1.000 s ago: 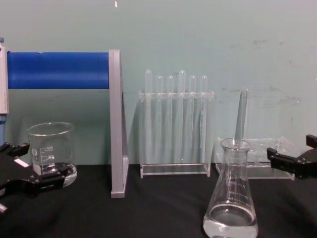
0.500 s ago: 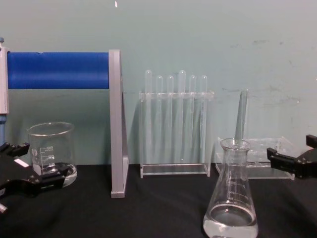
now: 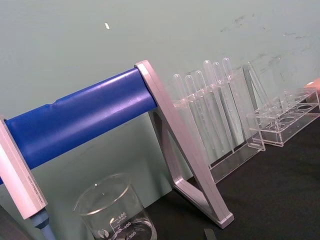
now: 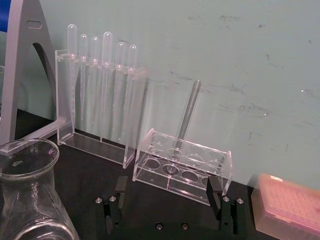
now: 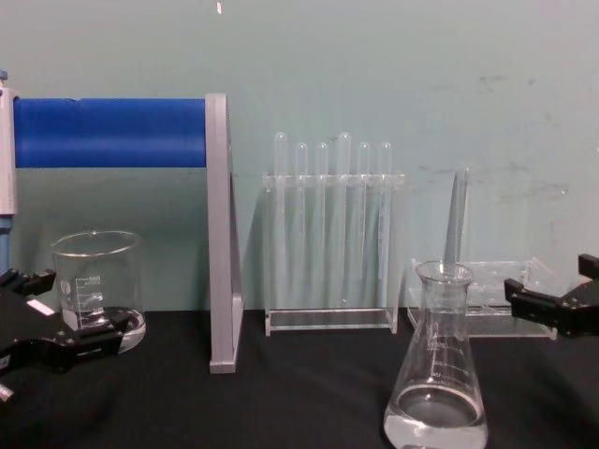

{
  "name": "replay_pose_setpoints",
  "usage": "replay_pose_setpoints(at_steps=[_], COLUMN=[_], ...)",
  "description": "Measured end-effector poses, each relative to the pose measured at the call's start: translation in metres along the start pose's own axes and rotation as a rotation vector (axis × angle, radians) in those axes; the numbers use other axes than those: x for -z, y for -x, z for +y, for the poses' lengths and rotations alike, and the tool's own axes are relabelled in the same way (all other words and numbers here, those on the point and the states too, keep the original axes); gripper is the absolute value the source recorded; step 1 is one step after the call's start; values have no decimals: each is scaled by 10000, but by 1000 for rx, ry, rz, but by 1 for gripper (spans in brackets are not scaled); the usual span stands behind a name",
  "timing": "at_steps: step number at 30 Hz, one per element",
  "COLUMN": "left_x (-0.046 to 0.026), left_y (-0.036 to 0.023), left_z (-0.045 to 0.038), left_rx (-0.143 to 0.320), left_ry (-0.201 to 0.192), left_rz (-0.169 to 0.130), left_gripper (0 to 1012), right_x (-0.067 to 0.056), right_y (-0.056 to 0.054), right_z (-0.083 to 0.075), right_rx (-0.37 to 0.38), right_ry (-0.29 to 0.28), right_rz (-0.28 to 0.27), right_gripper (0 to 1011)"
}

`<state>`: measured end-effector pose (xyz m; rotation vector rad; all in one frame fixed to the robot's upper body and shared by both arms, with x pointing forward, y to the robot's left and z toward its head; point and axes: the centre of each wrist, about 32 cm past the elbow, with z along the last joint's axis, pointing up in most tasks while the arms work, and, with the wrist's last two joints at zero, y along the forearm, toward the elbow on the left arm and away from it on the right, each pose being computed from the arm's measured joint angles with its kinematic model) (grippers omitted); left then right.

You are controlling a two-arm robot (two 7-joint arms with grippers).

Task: Grasp the erlenmeyer flask with one hand, shake it three times, then place it back.

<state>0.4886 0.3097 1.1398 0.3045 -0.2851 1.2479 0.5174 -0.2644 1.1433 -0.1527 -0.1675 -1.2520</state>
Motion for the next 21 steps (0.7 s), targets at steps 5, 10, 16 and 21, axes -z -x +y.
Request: replay_pose_setpoints(at_steps=[5, 10, 16, 21], left_x=[0, 0, 0, 0], left_y=[0, 0, 0, 0], left_z=[0, 0, 0, 0], left_rx=[0, 0, 0, 0], left_ry=[0, 0, 0, 0], left_rz=[0, 0, 0, 0], left_gripper=[1001, 1001, 1001, 1001], right_x=[0, 0, 0, 0], right_y=[0, 0, 0, 0], right_z=[0, 0, 0, 0], right_rx=[0, 0, 0, 0], right_ry=[0, 0, 0, 0], right_rz=[0, 0, 0, 0], right_gripper=[1002, 1003, 1003, 1002])
